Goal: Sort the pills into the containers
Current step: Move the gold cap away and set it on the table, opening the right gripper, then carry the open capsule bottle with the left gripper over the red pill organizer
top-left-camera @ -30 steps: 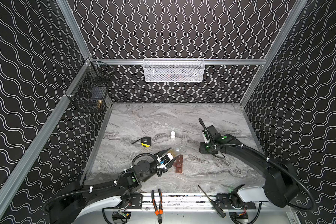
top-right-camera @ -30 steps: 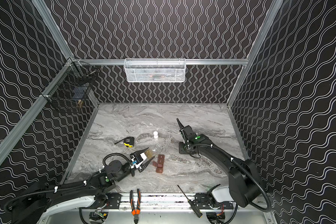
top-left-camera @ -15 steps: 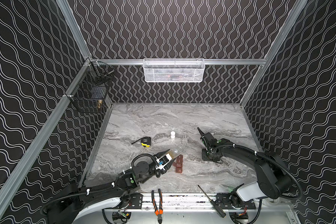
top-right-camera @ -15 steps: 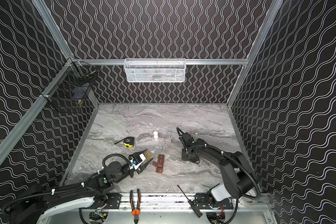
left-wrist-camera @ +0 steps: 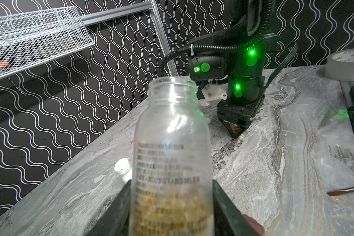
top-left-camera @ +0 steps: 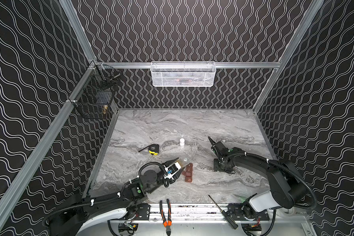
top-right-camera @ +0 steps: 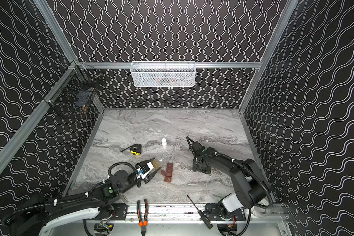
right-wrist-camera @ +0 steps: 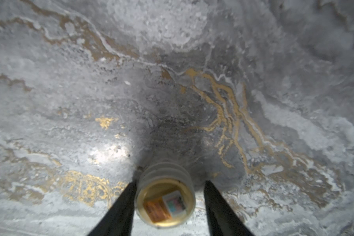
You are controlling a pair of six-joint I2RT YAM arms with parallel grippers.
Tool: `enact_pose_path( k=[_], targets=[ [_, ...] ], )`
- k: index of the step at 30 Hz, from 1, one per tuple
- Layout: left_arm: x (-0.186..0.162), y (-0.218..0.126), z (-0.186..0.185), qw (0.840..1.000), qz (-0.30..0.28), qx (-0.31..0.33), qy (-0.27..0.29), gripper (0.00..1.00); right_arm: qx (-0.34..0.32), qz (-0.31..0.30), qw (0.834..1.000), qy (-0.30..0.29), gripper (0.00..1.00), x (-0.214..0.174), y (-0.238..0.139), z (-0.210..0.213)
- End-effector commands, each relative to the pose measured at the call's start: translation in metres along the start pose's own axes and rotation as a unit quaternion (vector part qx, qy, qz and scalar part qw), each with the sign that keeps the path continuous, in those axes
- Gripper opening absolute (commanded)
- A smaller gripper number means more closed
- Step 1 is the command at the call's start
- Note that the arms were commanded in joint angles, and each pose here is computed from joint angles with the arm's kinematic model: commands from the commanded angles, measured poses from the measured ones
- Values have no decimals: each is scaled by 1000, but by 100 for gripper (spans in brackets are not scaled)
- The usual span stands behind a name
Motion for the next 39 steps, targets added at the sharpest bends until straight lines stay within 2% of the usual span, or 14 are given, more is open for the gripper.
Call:
enact_pose_path(
  k=[1,6,13,18,21,25,31,36,39],
  targets=[
    [9,1,2,1000,-10,3,-3,0,0,-8,1000,-4,62,5,-7,0],
    [9,1,1,1000,-3,-2,-4,0,14,-26,1000,-7,70,16,-27,5],
    [12,-4,-2,999,18,-9,-27,0,85,-107,991,-2,71,50,-92,23],
    [7,-6,-11,996,68,-12,-64,0,165,-152,974,6,69,58,-118,42],
    [5,-9,-21,993,82,-17,-82,0,240,-168,956,-1,69,57,-122,62],
    [3,-12,-31,987,124,-22,-101,0,290,-170,942,-19,69,54,-124,78],
    [-19,-17,-33,964,228,9,-134,0,318,-163,934,-29,68,47,-111,87],
    [-45,-19,-45,934,321,8,-157,0,316,-153,935,-39,68,41,-98,87],
    [-57,-21,-53,918,358,4,-171,0,310,-152,937,-46,68,38,-92,85]
  ],
)
Point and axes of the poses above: each gripper's point midway between its finger pads, its own y axis out along the fingers, its own z axis along the line the jaws close on, x = y × z, the point moved 1 cm from there along -y, back along the fingers, and after that the axes turned 7 degrees about -y, right-handed, at the moved point
